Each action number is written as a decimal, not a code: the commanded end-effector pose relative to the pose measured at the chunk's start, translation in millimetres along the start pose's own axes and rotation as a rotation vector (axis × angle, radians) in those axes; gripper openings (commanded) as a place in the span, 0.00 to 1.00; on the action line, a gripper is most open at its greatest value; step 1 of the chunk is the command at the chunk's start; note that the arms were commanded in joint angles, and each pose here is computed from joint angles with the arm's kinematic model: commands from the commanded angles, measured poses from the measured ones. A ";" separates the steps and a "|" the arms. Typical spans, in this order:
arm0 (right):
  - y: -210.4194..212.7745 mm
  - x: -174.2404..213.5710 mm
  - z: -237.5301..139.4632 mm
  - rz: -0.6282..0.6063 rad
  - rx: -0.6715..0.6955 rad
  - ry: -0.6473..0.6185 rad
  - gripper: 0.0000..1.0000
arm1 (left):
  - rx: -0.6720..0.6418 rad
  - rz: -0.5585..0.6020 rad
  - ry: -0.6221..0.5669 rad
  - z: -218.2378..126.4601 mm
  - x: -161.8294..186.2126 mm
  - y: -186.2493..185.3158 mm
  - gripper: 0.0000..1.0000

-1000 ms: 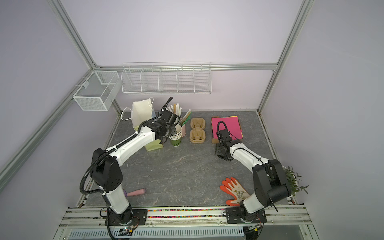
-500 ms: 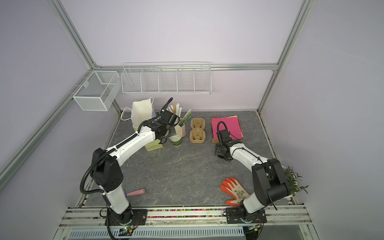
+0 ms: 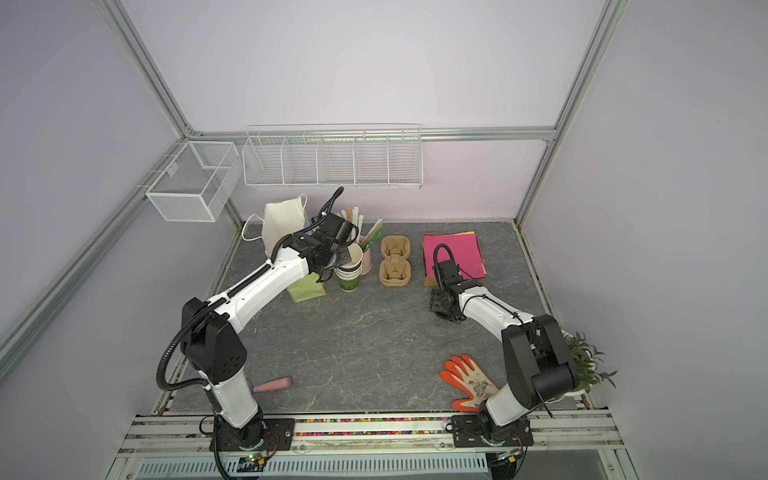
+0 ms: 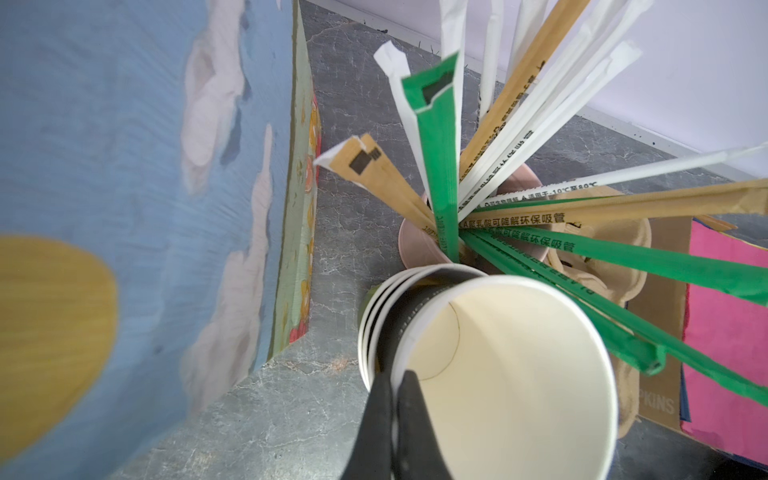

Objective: Pack the takeout coffee
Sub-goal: 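Reach the left gripper to the paper cup stack and grasp the top cup, then lift the black-sleeved paper cup off the stack toward the table center, then set the paper cup upright on the table and open the left gripper, then move the right gripper's black lid over the cup while the left withdraws, then lower the black lid onto the cup rim with the right gripper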

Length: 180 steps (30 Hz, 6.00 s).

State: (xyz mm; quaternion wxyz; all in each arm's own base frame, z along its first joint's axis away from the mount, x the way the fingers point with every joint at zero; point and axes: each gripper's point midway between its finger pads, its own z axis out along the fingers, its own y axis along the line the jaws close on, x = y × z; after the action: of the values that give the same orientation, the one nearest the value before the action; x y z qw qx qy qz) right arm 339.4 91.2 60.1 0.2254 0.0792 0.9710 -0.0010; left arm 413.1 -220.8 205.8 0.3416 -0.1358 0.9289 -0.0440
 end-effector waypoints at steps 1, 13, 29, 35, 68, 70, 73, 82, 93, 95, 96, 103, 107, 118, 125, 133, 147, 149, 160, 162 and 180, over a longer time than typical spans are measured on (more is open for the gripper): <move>-2.7 3.9 2.1 -0.007 0.004 0.013 0.72 | 0.031 -0.029 -0.068 -30.3 -23.1 -0.3 0.00; -1.7 0.3 -3.4 -0.010 -0.002 0.006 0.72 | 0.103 -0.031 -0.166 -87.6 -64.1 -2.7 0.00; -8.0 -7.0 -45.0 -0.012 -0.027 -0.056 0.71 | 0.292 0.107 -0.084 -155.7 14.7 -11.6 0.00; -12.6 -10.4 -75.7 -0.006 -0.053 -0.109 0.71 | 0.340 0.169 0.020 -142.8 76.2 -26.3 0.00; -9.9 3.6 -129.6 -0.024 -0.171 -0.159 0.71 | 0.260 0.318 0.280 -36.7 222.5 -62.2 0.00; -9.6 4.6 -129.8 -0.025 -0.174 -0.158 0.71 | 0.255 0.320 0.283 -35.1 224.1 -61.2 0.00; -8.5 4.8 -130.6 -0.023 -0.180 -0.157 0.71 | 0.257 0.321 0.276 -36.5 222.0 -61.3 0.00; -5.6 6.5 -132.3 -0.025 -0.191 -0.153 0.71 | 0.250 0.335 0.259 -40.7 215.3 -60.8 0.05; -5.7 6.8 -138.3 -0.028 -0.197 -0.162 0.71 | 0.304 0.341 0.191 -76.9 178.5 -73.3 0.36; -4.9 6.3 -140.3 -0.030 -0.202 -0.165 0.71 | 0.325 0.337 0.166 -89.1 166.3 -76.8 0.42; -4.8 6.2 -141.4 -0.031 -0.203 -0.166 0.71 | 0.336 0.334 0.152 -96.2 159.9 -77.2 0.45; 2.4 6.4 -152.3 -0.061 -0.235 -0.157 0.71 | 0.318 0.314 -0.093 -159.9 84.1 -40.0 0.77; 13.1 10.1 -155.6 -0.085 -0.267 -0.141 0.71 | 0.291 0.312 -0.162 -174.9 52.0 9.1 0.92; 66.8 21.4 -175.8 -0.241 -0.318 -0.122 0.71 | 0.026 0.274 -0.316 -162.8 27.6 148.6 0.99; 104.2 45.3 -171.5 -0.397 -0.291 -0.084 0.71 | -0.027 0.196 -0.394 -157.6 35.2 177.3 0.99; 133.9 64.7 -161.5 -0.531 -0.231 -0.061 0.72 | -0.052 0.216 -0.384 -152.6 39.9 181.8 0.99; 143.9 67.1 -145.6 -0.591 -0.163 -0.057 0.72 | -0.050 0.228 -0.371 -149.2 43.7 181.4 0.99; 146.6 68.4 -143.7 -0.596 -0.165 -0.047 0.72 | -0.050 0.229 -0.372 -149.5 43.6 181.5 0.99; 149.8 71.2 -137.8 -0.603 -0.163 -0.030 0.73 | -0.045 0.232 -0.368 -148.6 44.4 180.4 0.99; 151.2 72.1 -136.5 -0.605 -0.165 -0.024 0.73 | -0.044 0.232 -0.367 -148.3 44.7 180.2 0.99; 148.0 77.9 -127.4 -0.606 -0.149 -0.004 0.73 | -0.042 0.240 -0.358 -146.1 46.4 178.8 0.99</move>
State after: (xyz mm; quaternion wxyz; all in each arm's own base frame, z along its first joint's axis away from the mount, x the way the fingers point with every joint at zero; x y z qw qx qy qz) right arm 238.2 254.3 151.0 0.2281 -0.2271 0.9467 0.0082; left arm 245.8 -66.0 263.7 0.5078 -0.0424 0.8599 0.0321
